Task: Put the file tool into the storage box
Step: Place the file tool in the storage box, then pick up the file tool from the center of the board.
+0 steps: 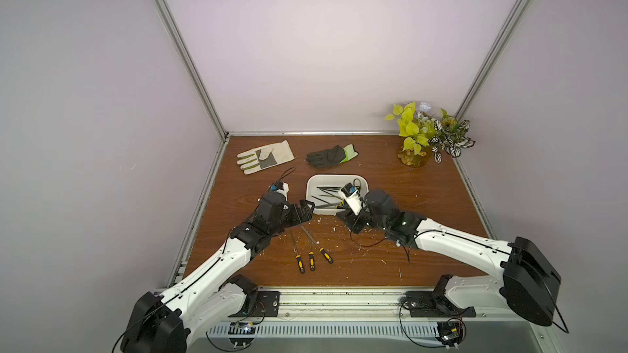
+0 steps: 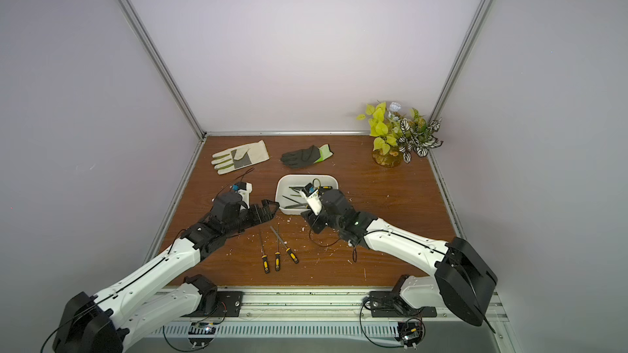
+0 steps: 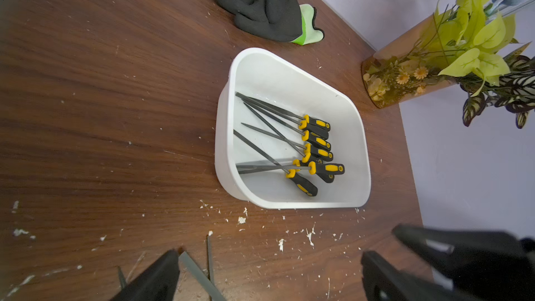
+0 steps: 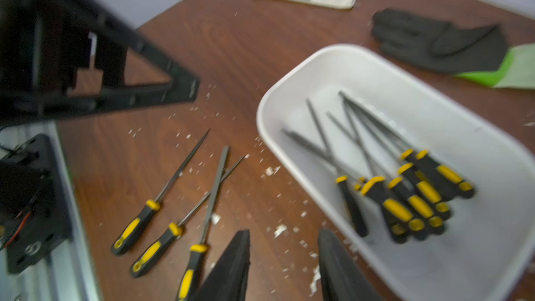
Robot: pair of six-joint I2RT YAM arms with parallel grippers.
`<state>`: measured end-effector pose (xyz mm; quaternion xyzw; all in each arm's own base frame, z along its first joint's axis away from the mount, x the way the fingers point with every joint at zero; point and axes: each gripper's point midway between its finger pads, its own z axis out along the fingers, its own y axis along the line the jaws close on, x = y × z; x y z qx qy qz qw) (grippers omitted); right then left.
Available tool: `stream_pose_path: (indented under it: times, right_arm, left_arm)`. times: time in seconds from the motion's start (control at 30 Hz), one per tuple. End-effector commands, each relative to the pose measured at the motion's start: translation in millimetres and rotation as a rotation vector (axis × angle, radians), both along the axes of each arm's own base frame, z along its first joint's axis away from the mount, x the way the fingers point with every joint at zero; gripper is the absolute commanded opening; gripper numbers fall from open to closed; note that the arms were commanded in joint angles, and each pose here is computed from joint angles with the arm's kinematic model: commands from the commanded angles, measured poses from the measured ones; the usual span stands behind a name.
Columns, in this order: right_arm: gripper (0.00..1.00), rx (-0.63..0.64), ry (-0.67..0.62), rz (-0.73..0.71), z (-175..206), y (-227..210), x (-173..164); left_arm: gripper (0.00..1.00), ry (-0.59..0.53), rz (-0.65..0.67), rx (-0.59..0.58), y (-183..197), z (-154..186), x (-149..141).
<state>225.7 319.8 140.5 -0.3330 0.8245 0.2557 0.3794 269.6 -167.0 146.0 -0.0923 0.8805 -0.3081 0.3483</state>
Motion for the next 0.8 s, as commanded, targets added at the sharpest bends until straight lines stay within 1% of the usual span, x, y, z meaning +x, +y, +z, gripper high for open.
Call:
stream_pose_path:
  times: [0.0,0.07,0.13,0.2,0.3,0.53,0.63,0.77]
  right_arm:
    - [0.44,0.11,0.059,-0.074,-1,9,-13]
    - [0.46,0.119,0.061,-0.074,-7,12,-22]
    - [0.46,0.101,0.069,-0.092,-15,11,-27]
    - [0.47,0.079,0.082,-0.078,-23,15,-35]
    - [0.48,0.028,0.081,-0.059,-35,22,-46]
    - [0.49,-0.064,0.076,-0.032,-56,36,-65]
    - [0.5,-0.082,0.078,-0.031,-61,41,-70]
    - [0.49,-0.106,0.069,-0.029,-66,47,-75]
  left_arm:
    - [1.0,0.008,0.055,0.043,13,-7,2]
    - [1.0,0.0,0.073,0.055,18,-7,2]
    - [1.0,-0.01,0.097,0.066,23,-6,2]
    - [1.0,-0.017,0.12,0.062,27,-6,2]
    - [1.0,-0.022,0.117,0.046,25,-7,3]
    - [1.0,0.003,0.111,0.072,23,-17,7]
    - [1.0,-0.003,0.12,0.065,24,-19,8]
    - [1.0,0.016,0.115,0.068,23,-28,8]
